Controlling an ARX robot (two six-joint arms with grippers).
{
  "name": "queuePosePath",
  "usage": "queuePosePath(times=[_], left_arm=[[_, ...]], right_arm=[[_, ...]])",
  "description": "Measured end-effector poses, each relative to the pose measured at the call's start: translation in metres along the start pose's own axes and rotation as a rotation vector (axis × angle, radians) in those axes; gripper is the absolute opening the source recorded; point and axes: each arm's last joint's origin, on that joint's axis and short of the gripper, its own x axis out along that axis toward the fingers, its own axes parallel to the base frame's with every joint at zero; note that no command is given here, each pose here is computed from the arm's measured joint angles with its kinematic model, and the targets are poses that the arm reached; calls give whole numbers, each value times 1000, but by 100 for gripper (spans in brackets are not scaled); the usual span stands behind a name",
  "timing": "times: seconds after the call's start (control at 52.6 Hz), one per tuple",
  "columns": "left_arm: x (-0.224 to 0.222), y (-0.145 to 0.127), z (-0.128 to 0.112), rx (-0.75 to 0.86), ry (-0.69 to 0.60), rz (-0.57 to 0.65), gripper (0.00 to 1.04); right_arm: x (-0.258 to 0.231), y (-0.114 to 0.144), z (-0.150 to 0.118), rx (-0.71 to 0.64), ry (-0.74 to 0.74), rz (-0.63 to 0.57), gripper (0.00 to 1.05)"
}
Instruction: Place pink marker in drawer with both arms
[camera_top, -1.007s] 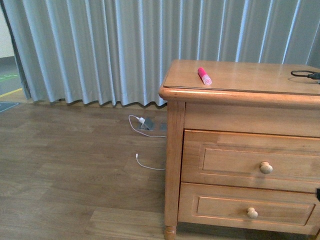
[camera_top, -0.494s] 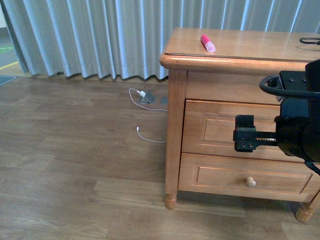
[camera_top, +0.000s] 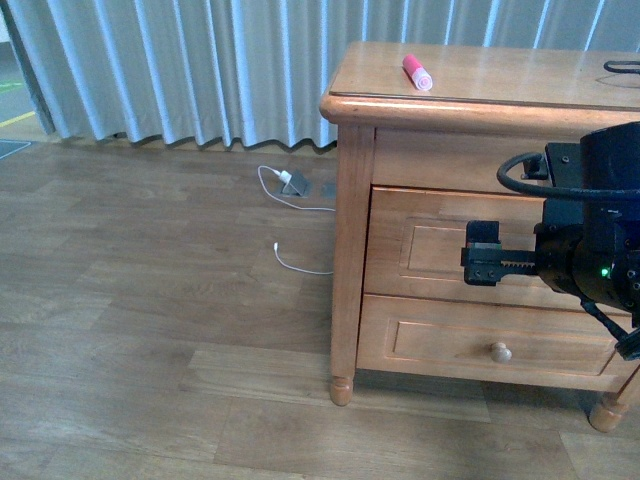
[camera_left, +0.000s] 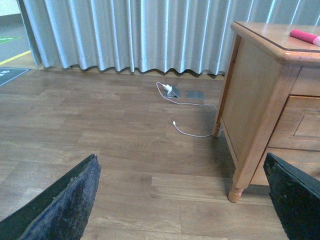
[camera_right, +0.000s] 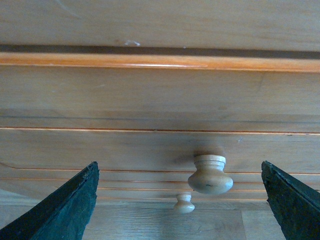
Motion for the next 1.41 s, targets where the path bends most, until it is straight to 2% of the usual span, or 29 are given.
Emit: queuePosePath(times=[1.235, 1.311, 1.406], left_arm=[[0, 0, 0, 0, 0, 0, 99], [0, 0, 0, 0, 0, 0, 99], [0, 0, 0, 0, 0, 0, 99]], right_arm=[[18, -5, -6, -29, 27, -27, 96], [18, -5, -6, -33, 27, -31, 89], [18, -5, -6, -44, 28, -35, 73]])
